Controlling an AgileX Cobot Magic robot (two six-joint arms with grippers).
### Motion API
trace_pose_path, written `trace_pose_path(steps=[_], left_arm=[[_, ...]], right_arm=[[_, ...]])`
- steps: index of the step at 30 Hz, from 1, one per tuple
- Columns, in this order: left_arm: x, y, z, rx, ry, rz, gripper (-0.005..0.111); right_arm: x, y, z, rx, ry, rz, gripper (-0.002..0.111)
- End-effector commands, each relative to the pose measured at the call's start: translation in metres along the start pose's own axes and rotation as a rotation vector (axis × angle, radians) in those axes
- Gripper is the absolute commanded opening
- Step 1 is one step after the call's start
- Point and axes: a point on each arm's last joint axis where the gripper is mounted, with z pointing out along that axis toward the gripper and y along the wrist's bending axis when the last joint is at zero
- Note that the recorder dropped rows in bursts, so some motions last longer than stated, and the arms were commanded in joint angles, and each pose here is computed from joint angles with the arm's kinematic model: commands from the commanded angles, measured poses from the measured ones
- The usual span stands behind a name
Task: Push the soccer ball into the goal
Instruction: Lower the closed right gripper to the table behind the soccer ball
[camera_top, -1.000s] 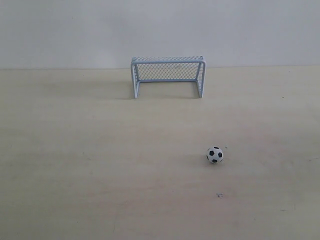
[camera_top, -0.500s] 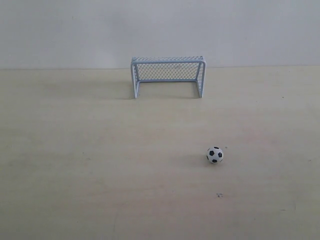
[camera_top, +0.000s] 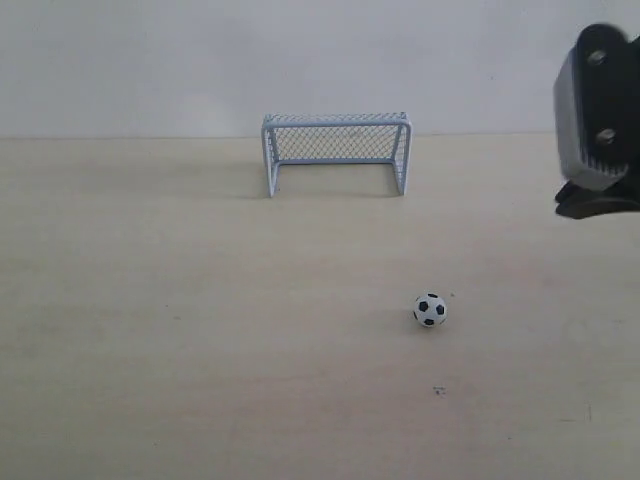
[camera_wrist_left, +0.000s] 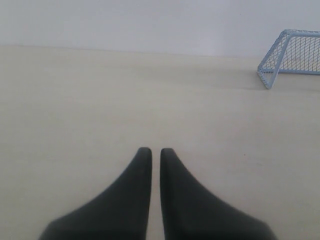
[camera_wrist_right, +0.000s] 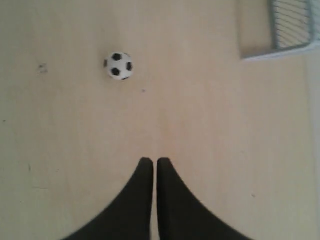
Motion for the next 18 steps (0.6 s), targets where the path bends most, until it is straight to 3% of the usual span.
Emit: trace_pose_path(steps=[1,10,18], left_arm=[[-0.002,0.000,-0.001,-0.001,-0.015,-0.003,0.006],[-0.002,0.000,-0.001,-0.001,-0.015,-0.003,0.006],[-0.002,0.000,-0.001,-0.001,-0.015,-0.003,0.006]], right_arm=[[0.007,-0.005,0.044,-0.180,0.044,-0.086,0.000],[-0.016,0.014,0.110,-0.362,0.168,-0.360,0.000],[-0.023,0.022,0.146,-0.404,0.073,-0.317,0.000]])
